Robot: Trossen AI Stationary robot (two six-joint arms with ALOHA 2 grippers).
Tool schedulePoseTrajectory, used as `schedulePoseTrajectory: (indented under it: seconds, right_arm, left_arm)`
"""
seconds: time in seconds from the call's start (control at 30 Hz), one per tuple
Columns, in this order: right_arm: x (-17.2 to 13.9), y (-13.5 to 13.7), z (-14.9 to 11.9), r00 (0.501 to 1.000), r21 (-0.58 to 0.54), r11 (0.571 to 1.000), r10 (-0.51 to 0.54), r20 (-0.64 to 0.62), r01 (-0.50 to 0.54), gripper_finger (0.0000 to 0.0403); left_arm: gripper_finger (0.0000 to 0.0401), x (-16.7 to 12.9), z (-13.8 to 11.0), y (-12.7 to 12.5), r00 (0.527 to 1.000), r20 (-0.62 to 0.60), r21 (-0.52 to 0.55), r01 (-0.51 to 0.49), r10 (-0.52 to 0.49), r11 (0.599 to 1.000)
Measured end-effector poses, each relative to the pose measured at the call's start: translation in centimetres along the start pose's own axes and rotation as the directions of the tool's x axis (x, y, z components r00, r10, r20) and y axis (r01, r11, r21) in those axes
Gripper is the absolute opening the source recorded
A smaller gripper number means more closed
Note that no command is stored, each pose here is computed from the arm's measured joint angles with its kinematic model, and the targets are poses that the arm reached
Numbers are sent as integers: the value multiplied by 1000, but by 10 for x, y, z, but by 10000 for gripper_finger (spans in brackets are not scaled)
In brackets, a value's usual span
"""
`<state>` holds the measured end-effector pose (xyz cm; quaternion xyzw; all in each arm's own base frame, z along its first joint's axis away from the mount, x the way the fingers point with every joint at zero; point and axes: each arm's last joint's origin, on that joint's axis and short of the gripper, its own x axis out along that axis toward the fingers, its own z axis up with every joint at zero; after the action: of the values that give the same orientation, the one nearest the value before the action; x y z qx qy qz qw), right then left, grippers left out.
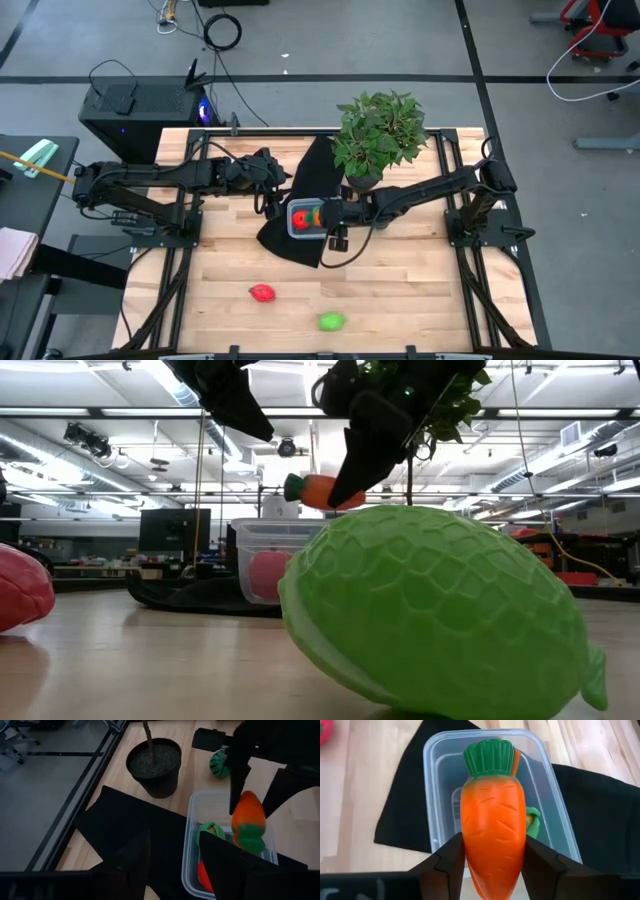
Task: Pick and placing Produce into tupperware
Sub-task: Put the orange carrot into the bin
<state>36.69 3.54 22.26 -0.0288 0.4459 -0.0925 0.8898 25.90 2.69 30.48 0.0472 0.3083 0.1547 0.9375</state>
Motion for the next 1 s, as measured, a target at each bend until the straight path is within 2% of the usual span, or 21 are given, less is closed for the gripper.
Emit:
schedulePoseTrajectory:
  seconds: [0.7,1.0]
  right_arm:
    - [7,-3,-8,1000,17,1000,16,-17,-16,167]
    - [9,-9,-5,997,36,996,77,-3,-77,166]
  left_arm:
    - [180,0,0,0,1000,0,1,0,0,1000]
    - [180,0,0,0,1000,0,1,0,0,1000]
